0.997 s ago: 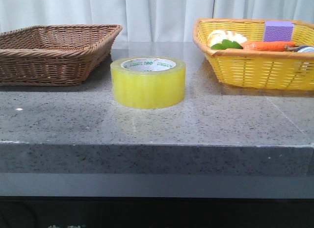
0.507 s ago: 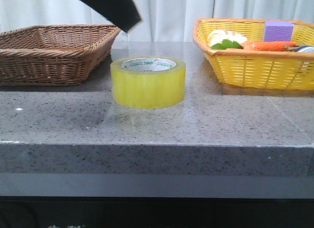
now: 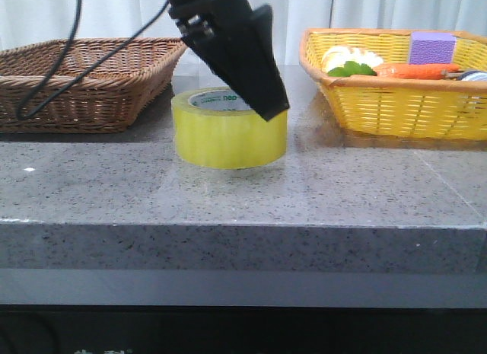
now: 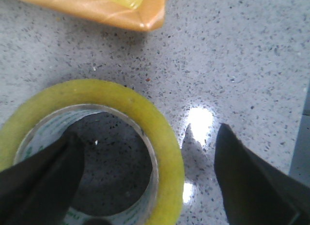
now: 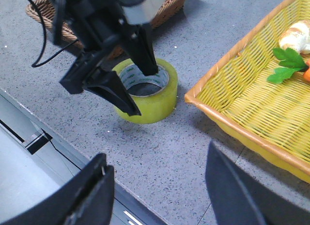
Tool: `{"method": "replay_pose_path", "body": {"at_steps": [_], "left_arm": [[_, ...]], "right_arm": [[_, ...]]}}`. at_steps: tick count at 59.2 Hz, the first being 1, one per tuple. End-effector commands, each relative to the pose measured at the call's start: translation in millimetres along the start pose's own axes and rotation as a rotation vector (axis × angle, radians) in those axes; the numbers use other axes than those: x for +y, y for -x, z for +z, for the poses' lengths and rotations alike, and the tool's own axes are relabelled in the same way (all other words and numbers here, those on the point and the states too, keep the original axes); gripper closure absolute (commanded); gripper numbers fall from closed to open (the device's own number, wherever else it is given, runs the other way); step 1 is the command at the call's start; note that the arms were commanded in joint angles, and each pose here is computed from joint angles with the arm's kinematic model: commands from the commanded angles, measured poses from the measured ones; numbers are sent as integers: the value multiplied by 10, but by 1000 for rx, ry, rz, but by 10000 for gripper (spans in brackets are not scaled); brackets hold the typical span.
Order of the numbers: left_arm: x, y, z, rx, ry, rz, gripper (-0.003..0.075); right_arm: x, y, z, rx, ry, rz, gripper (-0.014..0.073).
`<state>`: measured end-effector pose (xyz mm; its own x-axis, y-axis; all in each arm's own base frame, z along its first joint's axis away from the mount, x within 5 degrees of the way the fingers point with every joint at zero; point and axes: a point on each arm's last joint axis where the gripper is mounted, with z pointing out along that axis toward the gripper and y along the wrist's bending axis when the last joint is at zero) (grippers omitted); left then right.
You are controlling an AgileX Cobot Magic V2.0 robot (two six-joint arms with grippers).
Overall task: Transfer tape with both arms
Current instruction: 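Lower the left gripper into the tape roll's hole and grasp its rim, then lift the tape roll and carry it toward the brown basket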
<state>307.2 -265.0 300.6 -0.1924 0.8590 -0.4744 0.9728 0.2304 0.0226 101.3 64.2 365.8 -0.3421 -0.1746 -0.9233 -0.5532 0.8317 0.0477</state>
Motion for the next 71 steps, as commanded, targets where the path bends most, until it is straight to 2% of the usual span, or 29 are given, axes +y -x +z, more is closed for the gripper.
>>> {"method": "replay_pose_path", "body": {"at_steps": [1, 21, 28, 35, 40, 55, 62, 71], "left_arm": [[-55, 135, -186, -78, 13, -2, 174], [11, 103, 56, -36, -17, -21, 193], [9, 102, 56, -34, -19, -22, 329], [-3, 90, 56, -21, -32, -22, 524], [-10, 83, 56, -13, -39, -22, 582], [-29, 129, -85, -33, -27, -41, 582], [-52, 212, -295, -63, -13, -25, 582], [-43, 322, -650, -136, 61, -60, 582]], "right_arm": [[-5, 138, -51, -101, -10, 4, 148], [-5, 138, -51, -101, -10, 4, 148], [-5, 138, -51, -101, -10, 4, 148], [-5, 138, -51, -101, -10, 4, 148], [-5, 138, -51, -101, -10, 4, 148], [-5, 138, -51, -101, -10, 4, 148], [-5, 138, -51, -101, -10, 4, 148], [-5, 138, -51, -101, -10, 4, 148]]}}
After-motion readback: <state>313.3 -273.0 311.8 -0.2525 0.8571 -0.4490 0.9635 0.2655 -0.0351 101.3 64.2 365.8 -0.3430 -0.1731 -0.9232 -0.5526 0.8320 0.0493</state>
